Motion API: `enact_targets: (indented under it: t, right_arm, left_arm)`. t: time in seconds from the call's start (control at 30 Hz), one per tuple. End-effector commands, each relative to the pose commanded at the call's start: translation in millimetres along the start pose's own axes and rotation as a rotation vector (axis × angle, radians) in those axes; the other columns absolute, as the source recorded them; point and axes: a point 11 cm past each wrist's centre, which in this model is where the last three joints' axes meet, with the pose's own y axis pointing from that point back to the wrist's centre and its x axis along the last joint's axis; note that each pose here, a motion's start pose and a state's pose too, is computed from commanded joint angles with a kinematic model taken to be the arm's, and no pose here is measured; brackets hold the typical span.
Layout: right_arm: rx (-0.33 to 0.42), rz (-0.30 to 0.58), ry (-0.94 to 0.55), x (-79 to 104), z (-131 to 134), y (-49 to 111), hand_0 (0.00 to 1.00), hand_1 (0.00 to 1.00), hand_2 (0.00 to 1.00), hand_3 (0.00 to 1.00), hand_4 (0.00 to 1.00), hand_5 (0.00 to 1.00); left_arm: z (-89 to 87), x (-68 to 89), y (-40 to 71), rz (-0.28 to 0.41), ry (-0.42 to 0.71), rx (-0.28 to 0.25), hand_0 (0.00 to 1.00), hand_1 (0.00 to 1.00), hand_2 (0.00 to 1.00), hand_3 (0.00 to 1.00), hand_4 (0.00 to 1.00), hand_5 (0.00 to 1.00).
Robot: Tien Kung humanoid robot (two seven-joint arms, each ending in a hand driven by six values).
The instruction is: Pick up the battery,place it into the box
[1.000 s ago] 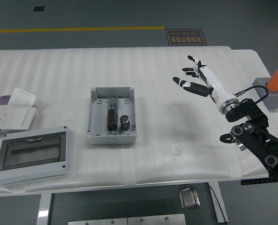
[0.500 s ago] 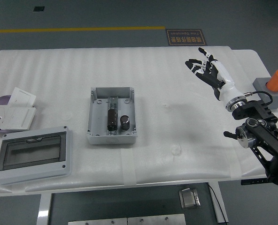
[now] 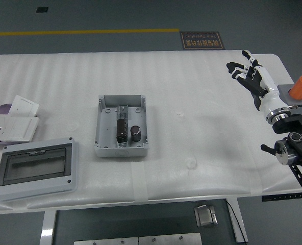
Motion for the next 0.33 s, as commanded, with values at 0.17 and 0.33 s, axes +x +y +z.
enact_targets:
  t: [0.17,0.33]
  right_arm:
    - [0.001,0.013,0.003,4.4,-0.3,1.2,0.78,0.717,0.776,0.946,0.868,0.466]
    - [0.005,0.019,0.026,7.1,-2.4,1.2,0.78,0.717,0.776,0.946,0.868,0.466]
  left_arm:
    - [2.0,3.5,0.4,0.005,0.0,-0.004,0.645,0.646,0.513,0.564,0.566,0.448]
    - [3.7,10.1,1.2,0.016,-0.003,-0.008,0.645,0.646,0.513,0.564,0.566,0.448]
